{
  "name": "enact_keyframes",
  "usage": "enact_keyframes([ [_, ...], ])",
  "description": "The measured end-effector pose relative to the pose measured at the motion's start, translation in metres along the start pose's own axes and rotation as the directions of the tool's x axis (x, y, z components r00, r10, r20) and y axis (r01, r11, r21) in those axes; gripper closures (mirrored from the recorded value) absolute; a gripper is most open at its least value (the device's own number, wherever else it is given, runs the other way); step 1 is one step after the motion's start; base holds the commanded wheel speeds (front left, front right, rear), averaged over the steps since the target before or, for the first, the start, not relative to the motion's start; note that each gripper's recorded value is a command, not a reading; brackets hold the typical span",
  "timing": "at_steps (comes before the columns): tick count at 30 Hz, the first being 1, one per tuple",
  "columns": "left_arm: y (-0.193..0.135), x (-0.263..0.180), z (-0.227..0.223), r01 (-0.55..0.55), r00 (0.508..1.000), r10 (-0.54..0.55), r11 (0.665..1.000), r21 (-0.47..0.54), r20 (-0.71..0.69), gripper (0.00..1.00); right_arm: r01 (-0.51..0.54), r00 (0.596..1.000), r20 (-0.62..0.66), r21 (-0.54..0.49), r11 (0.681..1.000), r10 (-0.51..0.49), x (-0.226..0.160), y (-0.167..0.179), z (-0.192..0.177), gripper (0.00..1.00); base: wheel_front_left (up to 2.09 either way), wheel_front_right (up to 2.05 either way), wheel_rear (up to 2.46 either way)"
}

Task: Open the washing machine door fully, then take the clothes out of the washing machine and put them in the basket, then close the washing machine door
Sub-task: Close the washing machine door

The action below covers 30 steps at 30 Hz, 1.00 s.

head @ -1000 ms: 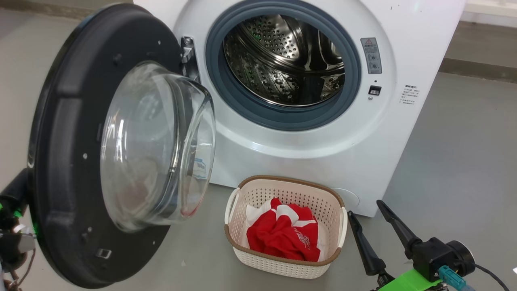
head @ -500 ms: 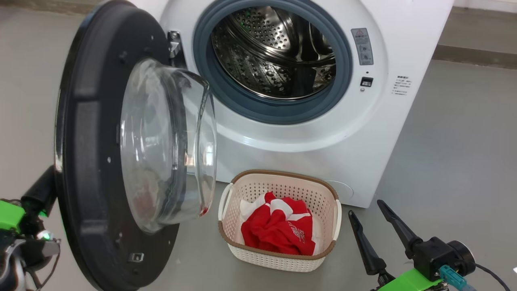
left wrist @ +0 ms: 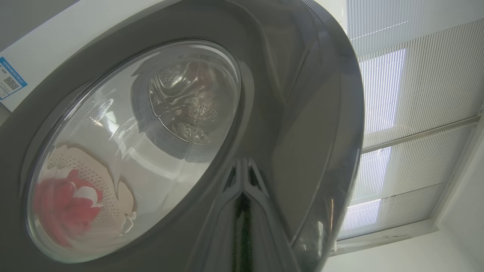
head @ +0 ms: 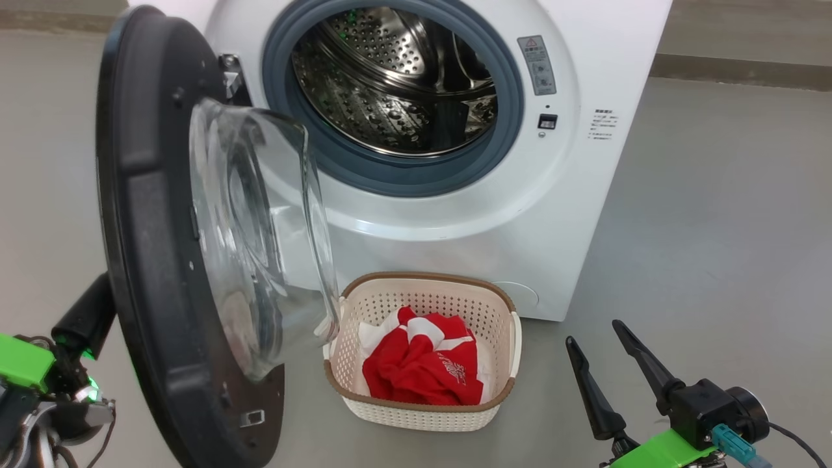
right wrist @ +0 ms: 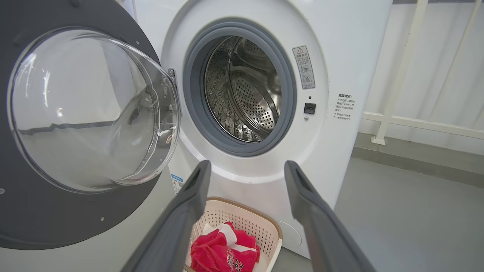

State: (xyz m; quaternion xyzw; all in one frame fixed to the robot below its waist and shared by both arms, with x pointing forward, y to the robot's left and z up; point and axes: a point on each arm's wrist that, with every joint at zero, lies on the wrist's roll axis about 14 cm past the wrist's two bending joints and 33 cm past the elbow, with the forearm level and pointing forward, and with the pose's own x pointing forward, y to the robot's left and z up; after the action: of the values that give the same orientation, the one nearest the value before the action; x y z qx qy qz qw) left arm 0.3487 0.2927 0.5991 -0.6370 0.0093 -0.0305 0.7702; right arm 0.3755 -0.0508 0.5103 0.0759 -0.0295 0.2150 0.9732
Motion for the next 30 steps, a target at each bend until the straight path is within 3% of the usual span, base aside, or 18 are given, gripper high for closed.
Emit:
enact_keyframes([
  [20,-0.022,0.019,-0.055,0.073,0.986,-0.073,0.997,-0.007,-0.149,1.0,0.072,0.997,0.008,0.005,0.997,-0.072,-0.013,-0.02,0.002,0.0,0.0,0.0,0.0],
  [30,-0.025,0.035,-0.09,0.089,0.969,-0.102,0.994,-0.065,-0.226,1.0,0.116,0.993,0.01,0.005,0.993,-0.116,-0.022,-0.033,0.003,0.0,0.0,0.0,0.0],
])
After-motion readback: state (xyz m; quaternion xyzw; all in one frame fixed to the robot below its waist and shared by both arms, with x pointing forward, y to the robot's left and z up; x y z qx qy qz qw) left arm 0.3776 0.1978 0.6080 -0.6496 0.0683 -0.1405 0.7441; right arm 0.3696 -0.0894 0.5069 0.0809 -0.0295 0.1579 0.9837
